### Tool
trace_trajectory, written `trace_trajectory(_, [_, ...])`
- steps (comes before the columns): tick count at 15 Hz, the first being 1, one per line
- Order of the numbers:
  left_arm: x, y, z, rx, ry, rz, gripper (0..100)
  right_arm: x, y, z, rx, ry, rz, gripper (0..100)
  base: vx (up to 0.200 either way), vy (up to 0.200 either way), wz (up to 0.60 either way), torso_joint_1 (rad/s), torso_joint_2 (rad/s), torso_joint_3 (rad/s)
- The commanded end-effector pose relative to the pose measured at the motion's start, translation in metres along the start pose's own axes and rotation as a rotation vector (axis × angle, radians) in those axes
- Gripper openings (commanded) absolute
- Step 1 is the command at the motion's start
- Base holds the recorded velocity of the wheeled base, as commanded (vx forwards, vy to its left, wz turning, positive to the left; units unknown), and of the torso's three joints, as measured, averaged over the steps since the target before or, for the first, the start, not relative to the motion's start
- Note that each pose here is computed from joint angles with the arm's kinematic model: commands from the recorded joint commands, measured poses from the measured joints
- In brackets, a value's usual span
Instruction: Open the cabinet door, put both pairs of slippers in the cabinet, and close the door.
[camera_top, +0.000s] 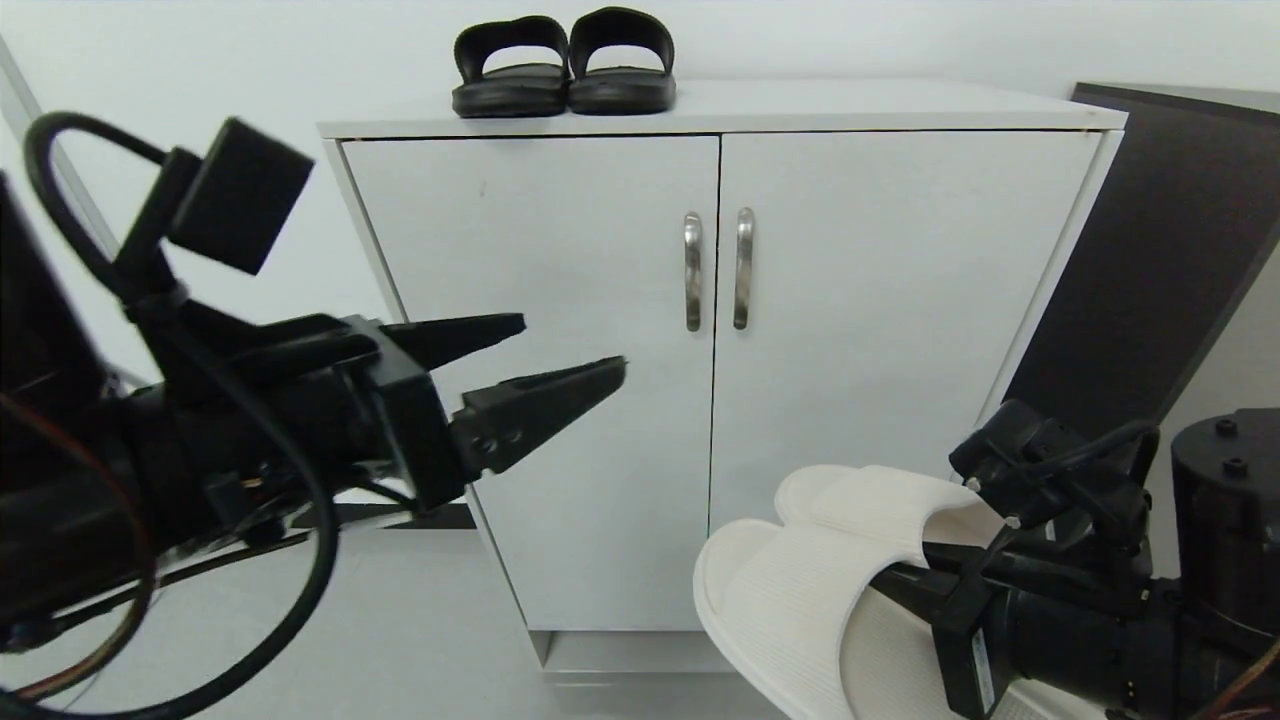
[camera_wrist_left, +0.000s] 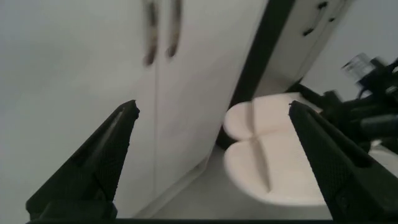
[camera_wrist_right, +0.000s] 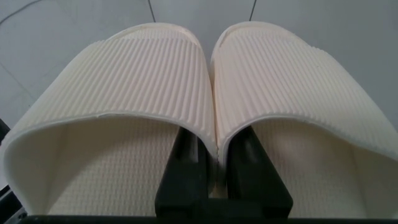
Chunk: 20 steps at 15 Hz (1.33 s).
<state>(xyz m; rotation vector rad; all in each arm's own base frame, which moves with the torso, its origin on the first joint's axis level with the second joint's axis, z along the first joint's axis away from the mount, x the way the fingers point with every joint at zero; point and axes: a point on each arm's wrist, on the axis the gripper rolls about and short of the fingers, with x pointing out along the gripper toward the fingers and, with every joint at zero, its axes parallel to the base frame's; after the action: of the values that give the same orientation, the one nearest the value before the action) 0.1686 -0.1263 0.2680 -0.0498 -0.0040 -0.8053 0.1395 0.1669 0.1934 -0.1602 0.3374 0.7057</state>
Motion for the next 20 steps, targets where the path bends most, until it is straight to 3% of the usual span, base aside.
trace_trajectory(1, [0.05,-0.006,-0.006,-0.032,0.038,-0.057,100,0.003,0.0,-0.002,-0.001,0.01,-0.001,0,0.0,0.0,0.0,0.0,0.0,0.0])
trace_trajectory(4, [0.091,-0.013,0.0,-0.032,0.028,-0.12,100,0.002,-0.001,-0.004,0.001,0.017,-0.001,0,0.0,0.0,0.0,0.0,0.0,0.0])
trace_trajectory(5, [0.102,-0.012,0.001,-0.048,0.025,-0.149,100,0.002,-0.001,-0.005,-0.002,0.021,0.002,0,0.0,0.0,0.0,0.0,0.0,0.0])
trace_trajectory(8, [0.125,-0.012,0.011,-0.143,0.054,-0.271,100,0.002,0.0,-0.005,0.002,0.004,0.023,0,0.0,0.0,0.0,0.0,0.0,0.0])
trace_trajectory(9, [0.129,-0.01,0.013,-0.161,0.06,-0.282,100,0.002,0.0,-0.006,0.002,0.005,0.023,0,0.0,0.0,0.0,0.0,0.0,0.0])
trace_trajectory(10, [0.135,-0.01,0.017,-0.208,0.059,-0.315,100,0.0,-0.001,-0.005,0.004,-0.001,0.02,0,0.0,0.0,0.0,0.0,0.0,0.0])
trace_trajectory(12, [0.136,-0.009,0.018,-0.251,0.074,-0.387,100,-0.002,-0.002,-0.004,0.006,-0.01,0.017,0,0.0,0.0,0.0,0.0,0.0,0.0])
trace_trajectory(14, [0.141,-0.003,0.015,-0.26,0.082,-0.386,100,-0.002,-0.003,-0.004,0.007,-0.01,0.015,0,0.0,0.0,0.0,0.0,0.0,0.0])
trace_trajectory(17, [0.142,0.007,0.017,-0.251,0.057,-0.296,100,-0.002,-0.003,-0.004,0.008,-0.008,0.012,0,0.0,0.0,0.0,0.0,0.0,0.0])
trace_trajectory(19, [0.143,0.008,0.018,-0.189,0.038,-0.24,100,-0.003,-0.004,-0.004,0.009,-0.011,0.01,0,0.0,0.0,0.0,0.0,0.0,0.0])
trace_trajectory(20, [0.145,0.008,0.018,-0.172,0.041,-0.221,100,-0.003,-0.004,-0.004,0.009,-0.011,0.009,0,0.0,0.0,0.0,0.0,0.0,0.0])
